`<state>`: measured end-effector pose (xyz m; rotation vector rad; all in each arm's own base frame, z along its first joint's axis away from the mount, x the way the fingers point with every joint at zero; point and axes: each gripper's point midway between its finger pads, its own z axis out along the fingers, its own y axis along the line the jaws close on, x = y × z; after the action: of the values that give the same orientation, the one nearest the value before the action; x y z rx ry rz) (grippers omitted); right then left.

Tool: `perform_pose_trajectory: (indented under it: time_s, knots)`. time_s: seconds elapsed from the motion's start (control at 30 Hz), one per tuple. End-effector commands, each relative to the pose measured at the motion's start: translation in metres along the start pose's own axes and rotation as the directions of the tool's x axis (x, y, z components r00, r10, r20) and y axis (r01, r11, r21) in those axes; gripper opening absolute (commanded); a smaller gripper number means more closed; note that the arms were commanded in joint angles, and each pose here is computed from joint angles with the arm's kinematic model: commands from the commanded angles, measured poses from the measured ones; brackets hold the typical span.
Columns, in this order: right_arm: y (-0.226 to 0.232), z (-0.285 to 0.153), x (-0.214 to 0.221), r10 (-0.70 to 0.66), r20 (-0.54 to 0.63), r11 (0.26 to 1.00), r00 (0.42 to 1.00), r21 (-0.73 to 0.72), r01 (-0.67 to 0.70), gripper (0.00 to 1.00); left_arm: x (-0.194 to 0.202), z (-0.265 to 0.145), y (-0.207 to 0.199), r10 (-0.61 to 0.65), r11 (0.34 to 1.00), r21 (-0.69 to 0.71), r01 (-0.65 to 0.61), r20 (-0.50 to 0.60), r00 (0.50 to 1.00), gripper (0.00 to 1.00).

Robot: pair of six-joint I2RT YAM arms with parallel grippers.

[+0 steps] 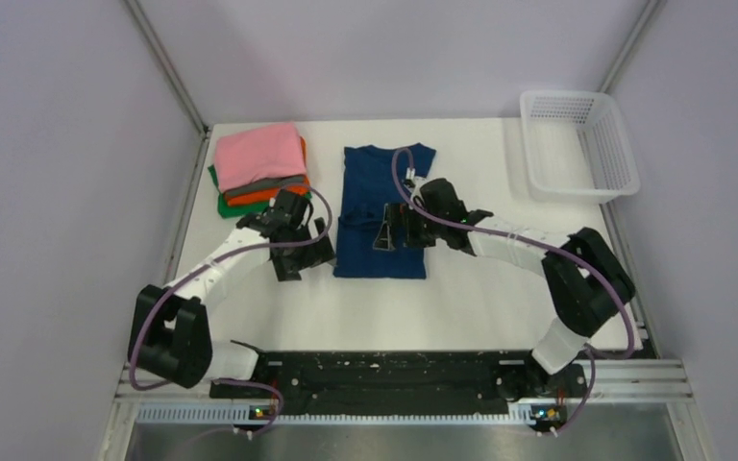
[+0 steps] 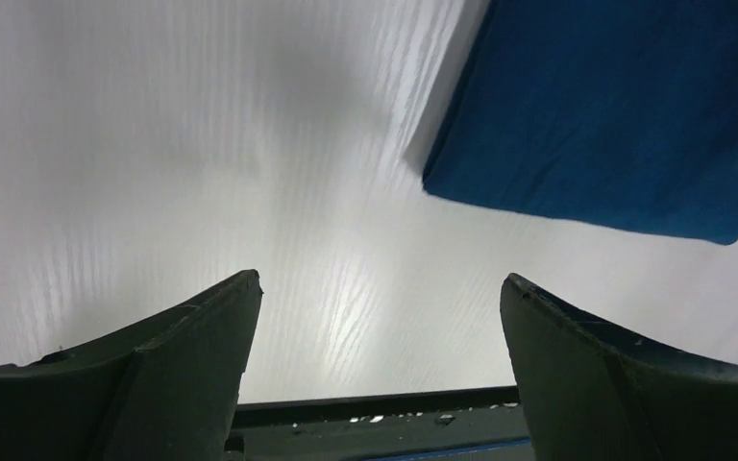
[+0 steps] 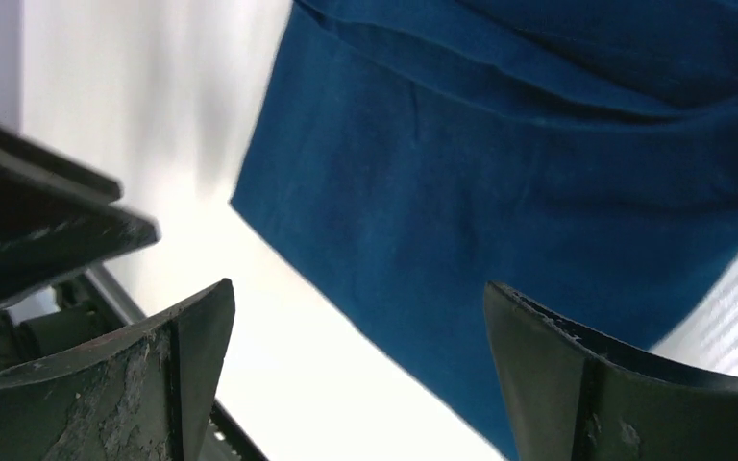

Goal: Fold and stack the t-shirts
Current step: Fold the folded rectangular tshirt in 1/3 of the way, then grab one side of the 2/3 rectangular tshirt with both arms

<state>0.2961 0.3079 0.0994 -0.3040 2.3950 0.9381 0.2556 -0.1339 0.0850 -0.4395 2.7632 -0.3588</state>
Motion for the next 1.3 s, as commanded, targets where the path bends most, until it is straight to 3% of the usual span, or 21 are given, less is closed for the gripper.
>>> perform_pose_trajectory:
  time_s: [0.0,0.2,0.37,0.43,0.53,0.7,0.9,1.0,1.13,1.27]
  knots:
    - [0.008,0.033,-0.021,-0.066,0.011,0.997,0.998,-0.027,0.067,0.99,0.007,-0.013,0.0,-0.051,0.996,0.079,0.046,0.059,0.997,0.99]
    - [0.006,0.071,-0.093,-0.119,0.172,0.993,0.978,0.043,0.113,0.99,0.019,-0.015,0.004,-0.066,0.993,0.101,0.061,0.048,0.997,0.99]
    - [-0.027,0.095,-0.139,-0.011,0.239,0.996,0.971,0.09,-0.011,0.99,0.022,-0.012,0.008,-0.068,0.995,0.08,0.065,0.035,0.997,0.99]
    - [-0.031,0.091,-0.148,0.027,0.234,0.996,0.972,0.077,-0.046,0.99,0.023,-0.01,0.008,-0.069,0.995,0.08,0.066,0.031,0.997,0.99]
    - [-0.021,0.06,-0.161,-0.021,0.282,0.996,0.959,0.09,-0.005,0.99,0.022,-0.004,0.004,-0.072,0.993,0.097,0.069,0.023,0.997,0.98]
    - [-0.029,0.0,-0.125,-0.009,0.271,0.982,0.963,0.184,-0.043,0.99,0.01,0.011,-0.01,-0.069,0.989,0.13,0.065,0.026,0.997,0.87]
    - [-0.063,-0.041,-0.012,0.163,0.179,0.949,0.97,0.24,-0.204,0.95,0.01,0.039,-0.022,-0.045,0.989,0.14,0.054,-0.065,0.997,0.65]
    - [-0.072,-0.053,0.03,0.235,0.146,0.932,0.961,0.248,-0.265,0.93,0.013,0.051,-0.021,-0.04,0.99,0.13,0.053,-0.094,0.995,0.61]
    - [-0.078,-0.061,0.048,0.254,0.149,0.925,0.956,0.251,-0.285,0.9,0.021,0.061,-0.024,-0.025,0.989,0.137,0.046,-0.152,0.988,0.6]
    - [-0.073,-0.057,0.055,0.26,0.111,0.933,0.959,0.227,-0.279,0.8,0.03,0.073,-0.011,-0.032,0.995,0.084,0.048,-0.187,0.982,0.52]
